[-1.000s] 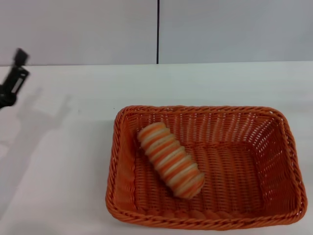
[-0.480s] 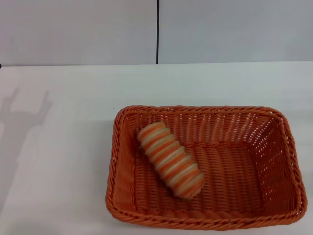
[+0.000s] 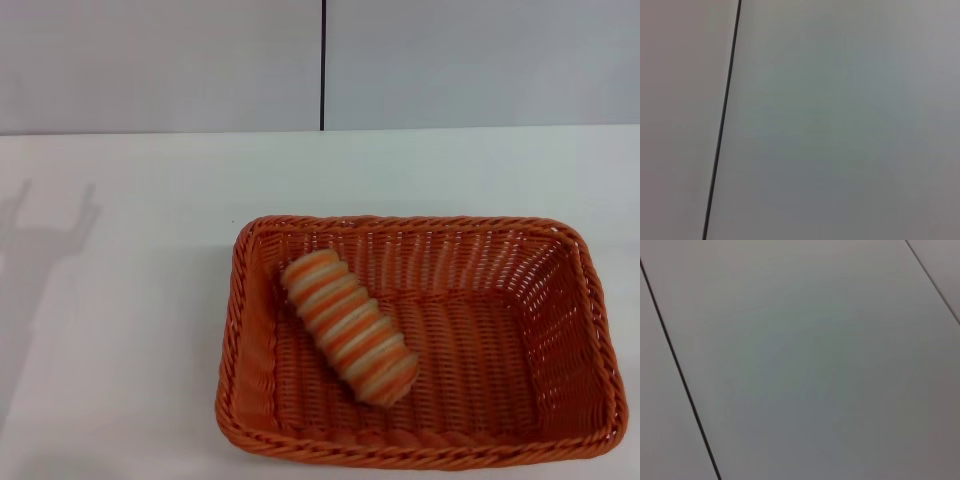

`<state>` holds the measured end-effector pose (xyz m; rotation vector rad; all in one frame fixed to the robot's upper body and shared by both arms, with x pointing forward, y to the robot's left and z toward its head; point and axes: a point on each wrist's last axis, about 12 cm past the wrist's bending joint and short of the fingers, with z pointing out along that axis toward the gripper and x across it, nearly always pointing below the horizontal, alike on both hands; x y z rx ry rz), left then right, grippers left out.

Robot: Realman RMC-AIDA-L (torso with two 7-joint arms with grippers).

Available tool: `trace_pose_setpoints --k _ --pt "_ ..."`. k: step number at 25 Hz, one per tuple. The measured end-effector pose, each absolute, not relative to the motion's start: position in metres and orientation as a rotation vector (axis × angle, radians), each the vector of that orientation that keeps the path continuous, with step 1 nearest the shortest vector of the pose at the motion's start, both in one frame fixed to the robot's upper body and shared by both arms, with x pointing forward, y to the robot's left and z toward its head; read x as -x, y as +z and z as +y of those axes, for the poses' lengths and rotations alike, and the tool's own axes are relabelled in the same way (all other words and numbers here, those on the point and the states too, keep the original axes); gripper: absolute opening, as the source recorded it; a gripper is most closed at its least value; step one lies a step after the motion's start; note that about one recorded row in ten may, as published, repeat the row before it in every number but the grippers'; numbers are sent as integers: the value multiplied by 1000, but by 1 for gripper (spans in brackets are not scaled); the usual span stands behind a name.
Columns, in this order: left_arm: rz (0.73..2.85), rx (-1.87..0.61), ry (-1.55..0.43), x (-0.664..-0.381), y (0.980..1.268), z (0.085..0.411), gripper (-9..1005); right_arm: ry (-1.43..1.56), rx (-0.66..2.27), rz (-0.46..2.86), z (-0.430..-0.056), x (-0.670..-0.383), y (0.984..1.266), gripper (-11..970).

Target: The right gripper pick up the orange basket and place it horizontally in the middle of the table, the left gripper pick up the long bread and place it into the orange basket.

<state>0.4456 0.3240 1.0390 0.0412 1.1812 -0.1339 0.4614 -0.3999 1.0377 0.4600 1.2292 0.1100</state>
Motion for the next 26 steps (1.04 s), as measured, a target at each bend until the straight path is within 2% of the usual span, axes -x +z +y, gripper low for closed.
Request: trace_pose_setpoints --k 26 --pt "1185 -53 -157 -448 1039 319 813 110 -463 1248 -400 -463 1036 274"
